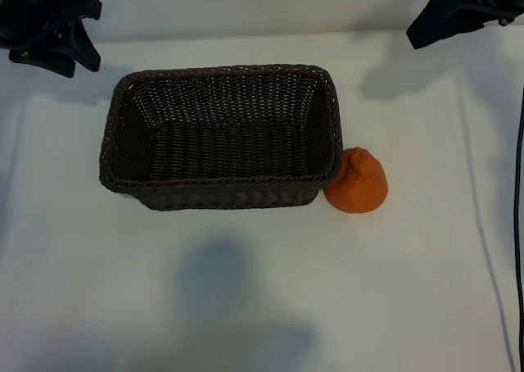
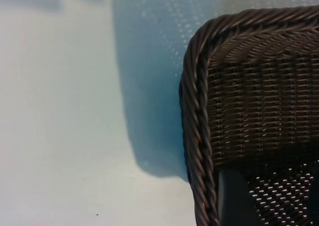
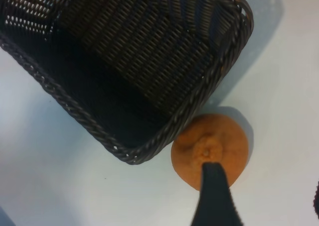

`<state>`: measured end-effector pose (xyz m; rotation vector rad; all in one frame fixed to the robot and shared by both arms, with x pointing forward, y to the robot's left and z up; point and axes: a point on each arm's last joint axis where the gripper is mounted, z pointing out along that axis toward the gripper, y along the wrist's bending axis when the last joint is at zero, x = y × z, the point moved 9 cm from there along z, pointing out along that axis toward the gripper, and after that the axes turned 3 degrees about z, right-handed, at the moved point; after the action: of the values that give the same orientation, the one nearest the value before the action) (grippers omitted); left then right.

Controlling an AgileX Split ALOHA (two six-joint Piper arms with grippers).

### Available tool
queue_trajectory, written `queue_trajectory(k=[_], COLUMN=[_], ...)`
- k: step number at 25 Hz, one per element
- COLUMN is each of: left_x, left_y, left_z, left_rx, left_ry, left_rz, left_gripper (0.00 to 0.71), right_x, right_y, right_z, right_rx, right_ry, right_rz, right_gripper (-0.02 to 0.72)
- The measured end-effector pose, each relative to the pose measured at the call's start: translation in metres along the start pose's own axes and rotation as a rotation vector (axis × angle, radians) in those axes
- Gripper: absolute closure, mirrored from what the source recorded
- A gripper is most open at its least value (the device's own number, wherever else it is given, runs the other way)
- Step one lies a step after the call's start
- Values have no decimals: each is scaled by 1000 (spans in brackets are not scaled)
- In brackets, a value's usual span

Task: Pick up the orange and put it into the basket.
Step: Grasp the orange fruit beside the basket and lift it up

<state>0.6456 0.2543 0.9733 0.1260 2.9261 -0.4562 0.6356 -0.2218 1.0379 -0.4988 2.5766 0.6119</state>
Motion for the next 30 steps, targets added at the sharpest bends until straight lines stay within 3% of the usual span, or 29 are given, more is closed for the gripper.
queue_trajectory(k=[19,25,30], left_x=[0,-2,22], left_y=[0,-8,-4], left_z=[0,-1,18], left_rx=[1,48,69], left_ry=[0,-10,72], left_rz=[0,-14,-32], left_gripper=[308,308,308], right_x=[0,0,0], right_y=[0,0,0], right_z=[0,0,0], right_rx=[0,1,1], right_ry=[0,0,0], right_rz=[0,0,0], right_gripper=[241,241,241])
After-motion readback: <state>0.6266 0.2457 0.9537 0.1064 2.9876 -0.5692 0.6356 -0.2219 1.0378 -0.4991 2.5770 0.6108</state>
